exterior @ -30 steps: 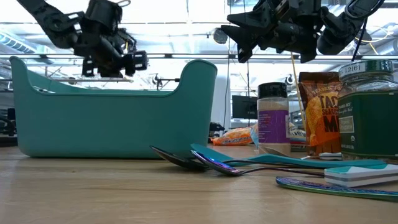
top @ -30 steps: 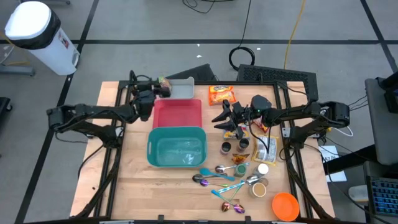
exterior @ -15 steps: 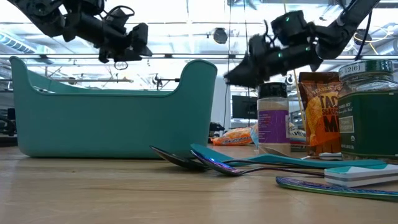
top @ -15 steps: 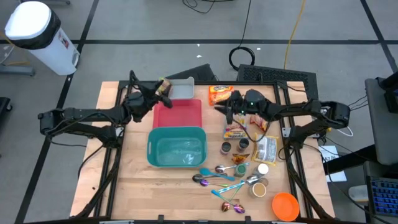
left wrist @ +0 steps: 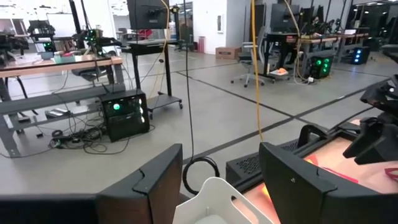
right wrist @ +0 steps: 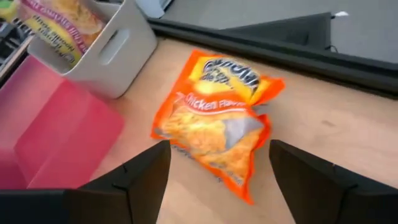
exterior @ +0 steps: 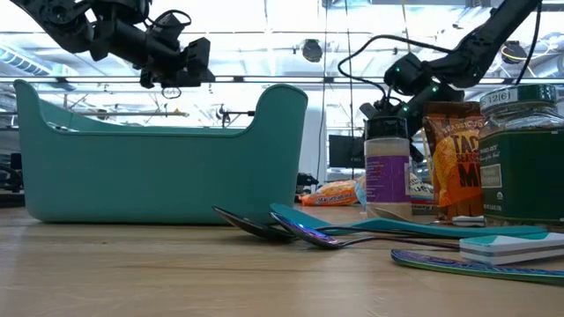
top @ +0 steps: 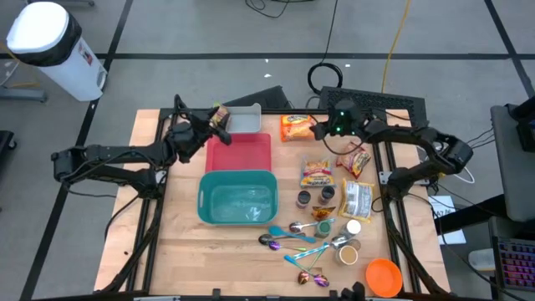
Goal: Pick & Place Food Item
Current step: Put the orange noodle pack into the gray bin
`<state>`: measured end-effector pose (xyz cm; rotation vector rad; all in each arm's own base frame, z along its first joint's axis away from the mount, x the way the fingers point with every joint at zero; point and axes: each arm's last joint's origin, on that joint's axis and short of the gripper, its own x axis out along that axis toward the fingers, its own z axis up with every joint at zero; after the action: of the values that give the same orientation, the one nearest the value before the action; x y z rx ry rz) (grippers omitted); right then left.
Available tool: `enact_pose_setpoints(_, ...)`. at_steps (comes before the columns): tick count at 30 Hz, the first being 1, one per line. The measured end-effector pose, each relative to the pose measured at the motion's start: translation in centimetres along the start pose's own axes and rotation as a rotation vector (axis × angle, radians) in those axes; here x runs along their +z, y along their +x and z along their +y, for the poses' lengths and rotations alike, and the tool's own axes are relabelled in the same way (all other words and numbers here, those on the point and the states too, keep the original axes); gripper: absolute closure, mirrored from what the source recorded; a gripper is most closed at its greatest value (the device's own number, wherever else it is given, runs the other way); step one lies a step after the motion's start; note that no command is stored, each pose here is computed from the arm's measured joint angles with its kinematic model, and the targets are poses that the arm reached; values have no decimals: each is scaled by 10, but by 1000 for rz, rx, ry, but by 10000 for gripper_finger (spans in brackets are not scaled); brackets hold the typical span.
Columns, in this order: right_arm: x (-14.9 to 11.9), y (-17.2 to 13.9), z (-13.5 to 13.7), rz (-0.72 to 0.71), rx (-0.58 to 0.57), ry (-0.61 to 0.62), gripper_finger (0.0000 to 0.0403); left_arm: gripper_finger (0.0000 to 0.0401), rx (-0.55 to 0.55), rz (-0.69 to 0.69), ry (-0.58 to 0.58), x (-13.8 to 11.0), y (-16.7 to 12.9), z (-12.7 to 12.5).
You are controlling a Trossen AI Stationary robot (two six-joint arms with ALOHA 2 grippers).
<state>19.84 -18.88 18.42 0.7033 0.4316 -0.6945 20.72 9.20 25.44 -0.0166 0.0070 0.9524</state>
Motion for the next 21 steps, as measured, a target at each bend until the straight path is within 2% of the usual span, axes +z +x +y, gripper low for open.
enact_pose_setpoints(9, -14, 23, -12, 97, -20, 24, 172, 183, 4, 0, 0, 0, 1, 2)
enact_pose_setpoints(15, -17, 29, -15, 103, -24, 51, 189, 183, 4, 2, 0, 0, 1, 2)
enact_pose_setpoints(21, -19, 31, -16, 119, -33, 54, 248, 183, 3, 19, -2, -2, 1, 2)
